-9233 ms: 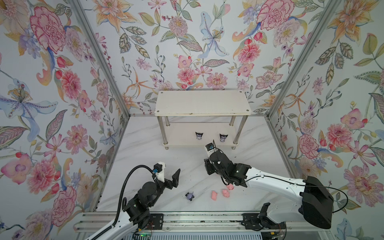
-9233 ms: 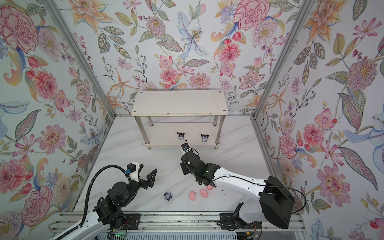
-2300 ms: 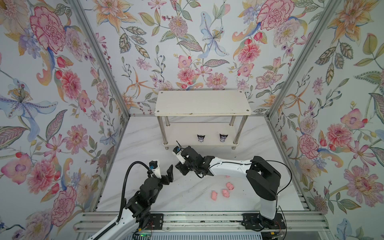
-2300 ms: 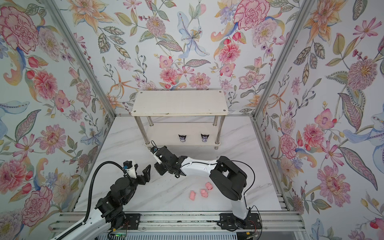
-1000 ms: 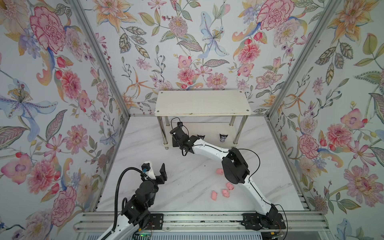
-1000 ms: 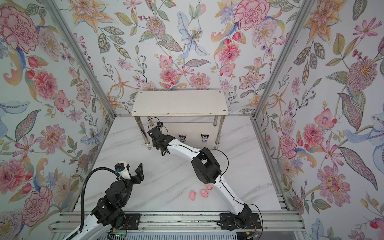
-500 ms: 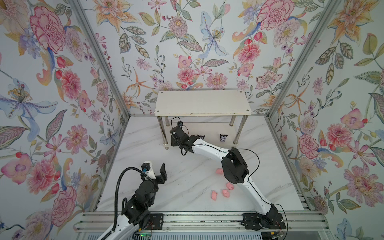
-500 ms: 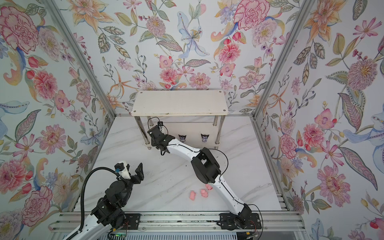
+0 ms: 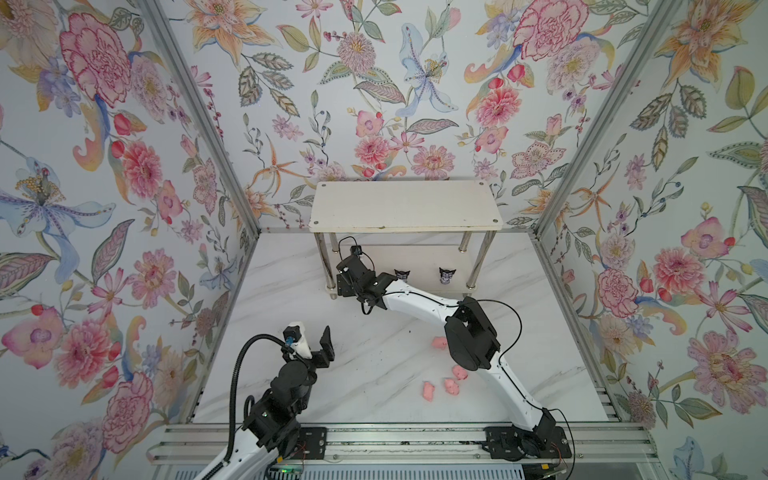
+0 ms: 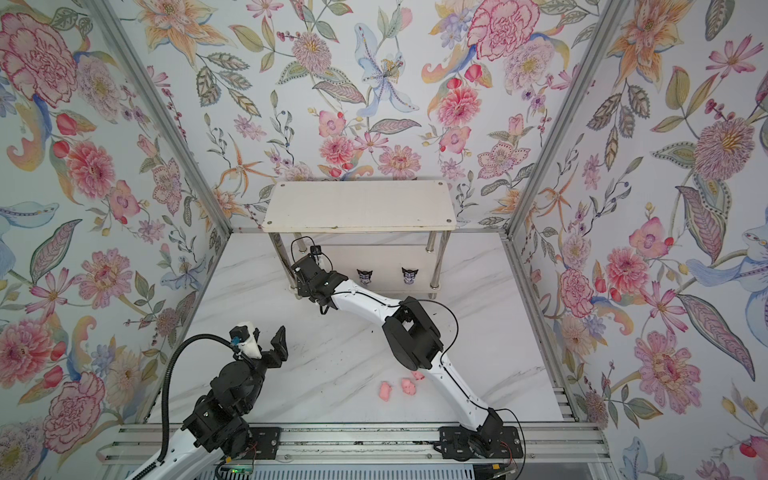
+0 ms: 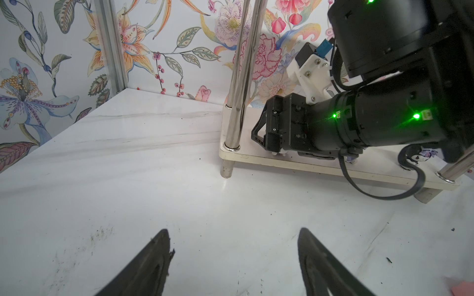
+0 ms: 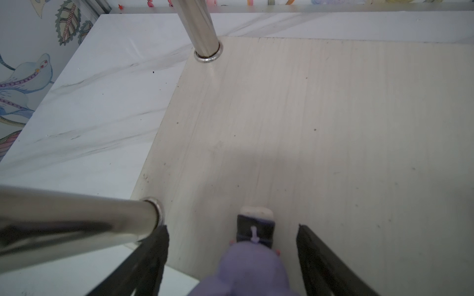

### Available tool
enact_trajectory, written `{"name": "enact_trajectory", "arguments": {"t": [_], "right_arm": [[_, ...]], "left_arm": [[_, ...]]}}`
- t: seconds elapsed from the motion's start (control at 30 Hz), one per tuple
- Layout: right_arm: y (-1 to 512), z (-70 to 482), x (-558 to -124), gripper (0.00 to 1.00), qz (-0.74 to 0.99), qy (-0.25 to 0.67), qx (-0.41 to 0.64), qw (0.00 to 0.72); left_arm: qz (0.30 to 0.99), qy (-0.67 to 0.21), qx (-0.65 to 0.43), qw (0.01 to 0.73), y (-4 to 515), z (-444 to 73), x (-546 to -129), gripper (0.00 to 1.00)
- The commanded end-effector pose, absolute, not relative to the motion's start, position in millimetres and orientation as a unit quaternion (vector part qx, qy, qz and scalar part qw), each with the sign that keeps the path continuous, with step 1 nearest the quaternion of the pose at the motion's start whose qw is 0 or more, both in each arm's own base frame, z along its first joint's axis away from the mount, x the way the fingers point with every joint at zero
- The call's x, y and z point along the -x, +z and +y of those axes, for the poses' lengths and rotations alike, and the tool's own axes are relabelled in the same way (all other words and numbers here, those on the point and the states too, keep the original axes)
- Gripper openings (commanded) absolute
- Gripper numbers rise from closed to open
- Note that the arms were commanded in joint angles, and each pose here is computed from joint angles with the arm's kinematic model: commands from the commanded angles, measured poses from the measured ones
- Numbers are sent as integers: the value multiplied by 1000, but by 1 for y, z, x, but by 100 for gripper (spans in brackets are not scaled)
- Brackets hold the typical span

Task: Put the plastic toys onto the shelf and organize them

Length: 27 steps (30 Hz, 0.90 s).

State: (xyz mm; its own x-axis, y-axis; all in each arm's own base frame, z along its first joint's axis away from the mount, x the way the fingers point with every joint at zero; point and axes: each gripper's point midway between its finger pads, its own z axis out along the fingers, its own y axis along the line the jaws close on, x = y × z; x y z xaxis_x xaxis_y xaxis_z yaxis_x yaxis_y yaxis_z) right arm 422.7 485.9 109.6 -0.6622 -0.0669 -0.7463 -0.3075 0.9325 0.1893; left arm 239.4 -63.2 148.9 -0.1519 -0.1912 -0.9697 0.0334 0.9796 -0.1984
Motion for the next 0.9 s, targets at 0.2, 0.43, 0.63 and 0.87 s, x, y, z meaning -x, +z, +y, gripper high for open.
{"name": "enact_trajectory", "arguments": {"t": [0.2, 0.43, 0.63, 0.87], "right_arm": [[124, 475, -409, 79, 901, 148, 106, 395], [115, 476, -412, 69, 903, 146, 104, 390], [115, 479, -420, 54, 902, 152, 101, 392], [116, 485, -426, 51, 899, 158, 100, 395]], "left_arm": [[746, -92, 52, 658, 151, -62, -238, 79], [747, -90, 51, 657, 151, -62, -239, 80], [747, -89, 52, 657, 151, -62, -239, 80], [748, -87, 51, 656, 150, -62, -240, 80]]}}
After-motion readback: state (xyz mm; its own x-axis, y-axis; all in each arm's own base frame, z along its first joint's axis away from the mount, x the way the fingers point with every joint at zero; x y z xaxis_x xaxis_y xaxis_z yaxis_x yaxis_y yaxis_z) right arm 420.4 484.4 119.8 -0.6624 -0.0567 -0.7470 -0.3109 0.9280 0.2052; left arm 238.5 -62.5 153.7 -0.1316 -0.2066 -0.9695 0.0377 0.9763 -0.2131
